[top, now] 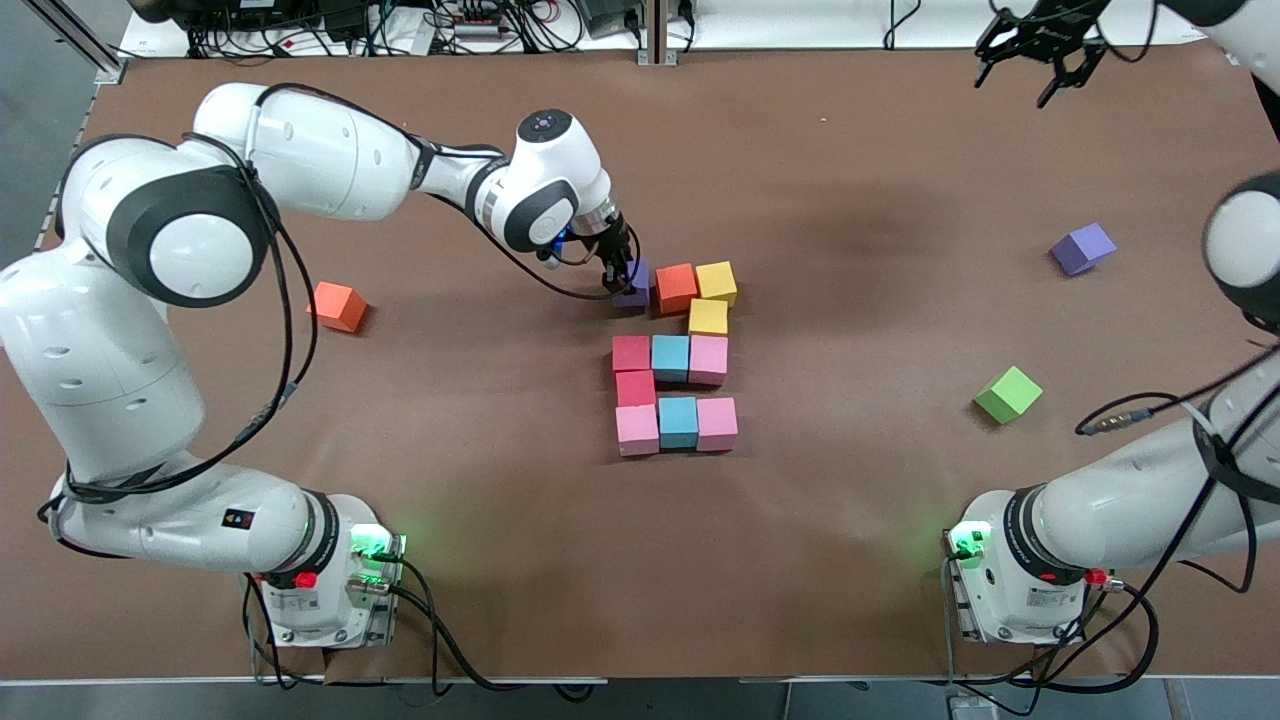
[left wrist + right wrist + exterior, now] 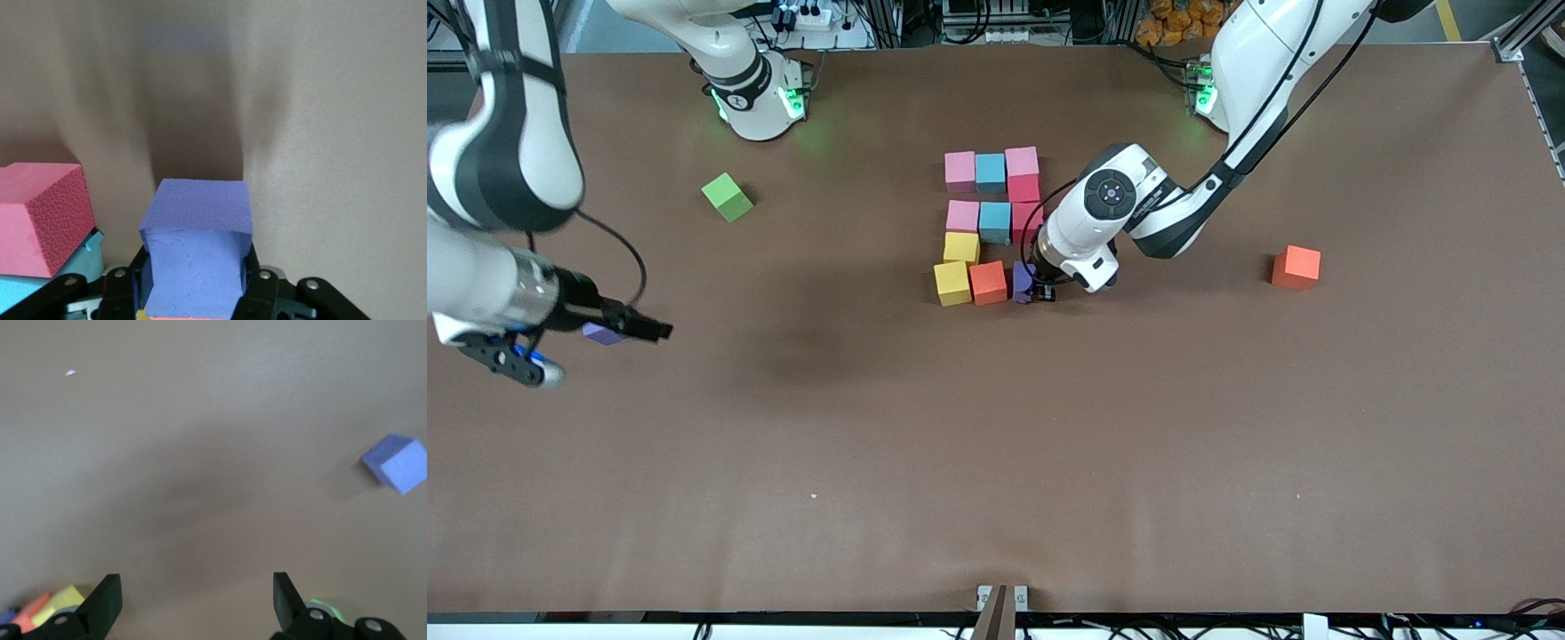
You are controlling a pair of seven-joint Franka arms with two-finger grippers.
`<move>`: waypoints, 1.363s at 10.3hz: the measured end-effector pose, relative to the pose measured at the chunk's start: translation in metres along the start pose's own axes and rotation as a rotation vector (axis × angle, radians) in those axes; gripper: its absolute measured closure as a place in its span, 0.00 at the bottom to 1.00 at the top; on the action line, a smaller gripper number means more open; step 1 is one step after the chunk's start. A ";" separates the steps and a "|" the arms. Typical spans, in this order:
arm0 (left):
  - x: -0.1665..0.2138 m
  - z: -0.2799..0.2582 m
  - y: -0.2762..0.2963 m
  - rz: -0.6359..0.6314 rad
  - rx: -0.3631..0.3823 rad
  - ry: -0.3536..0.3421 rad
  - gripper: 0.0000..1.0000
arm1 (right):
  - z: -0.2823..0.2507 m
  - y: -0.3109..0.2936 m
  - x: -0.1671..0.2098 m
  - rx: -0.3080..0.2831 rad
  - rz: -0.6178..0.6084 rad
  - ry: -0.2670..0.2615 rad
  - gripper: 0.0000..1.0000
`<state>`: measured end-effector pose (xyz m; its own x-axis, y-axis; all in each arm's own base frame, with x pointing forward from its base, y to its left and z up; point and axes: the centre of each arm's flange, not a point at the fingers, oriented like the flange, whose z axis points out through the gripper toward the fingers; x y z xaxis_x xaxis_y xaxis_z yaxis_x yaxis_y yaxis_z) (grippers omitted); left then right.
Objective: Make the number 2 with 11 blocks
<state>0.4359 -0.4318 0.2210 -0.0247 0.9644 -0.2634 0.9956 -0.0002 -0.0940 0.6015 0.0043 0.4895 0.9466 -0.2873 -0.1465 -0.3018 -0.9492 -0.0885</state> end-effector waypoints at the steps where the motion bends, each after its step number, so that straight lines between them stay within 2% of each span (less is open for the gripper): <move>1: 0.000 0.002 -0.001 0.001 0.004 0.001 0.47 | -0.021 0.002 -0.012 0.007 -0.070 0.033 0.00; 4: 0.001 0.004 -0.001 -0.001 0.007 0.002 0.46 | -0.070 0.001 -0.040 -0.041 -0.201 0.131 0.00; 6: 0.004 -0.001 0.006 -0.012 0.005 0.006 0.25 | -0.090 -0.011 -0.050 -0.054 -0.240 0.184 0.00; 7: 0.004 -0.010 0.012 -0.017 0.006 0.018 0.09 | -0.095 -0.014 -0.051 -0.060 -0.254 0.198 0.00; 8: 0.001 -0.026 0.019 -0.017 -0.001 0.032 0.00 | -0.097 -0.014 -0.051 -0.078 -0.282 0.202 0.00; 11: -0.022 -0.109 0.031 -0.034 -0.042 0.014 0.00 | -0.123 -0.006 -0.052 -0.096 -0.347 0.229 0.00; 12: -0.027 -0.138 0.035 -0.005 -0.043 0.022 0.00 | -0.136 -0.004 -0.057 -0.098 -0.347 0.221 0.00; 13: -0.025 -0.166 0.043 0.056 -0.036 0.040 0.00 | -0.144 -0.003 -0.061 -0.100 -0.347 0.210 0.00; 14: -0.017 -0.190 0.055 0.168 -0.024 0.059 0.00 | -0.149 -0.003 -0.065 -0.102 -0.346 0.193 0.00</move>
<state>0.5080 -0.3976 0.4026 0.1474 0.9651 -0.2164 0.9871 -0.1575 -0.0300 0.5578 0.0067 0.6458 0.9971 0.0416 0.0635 0.0417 -0.9991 -0.0005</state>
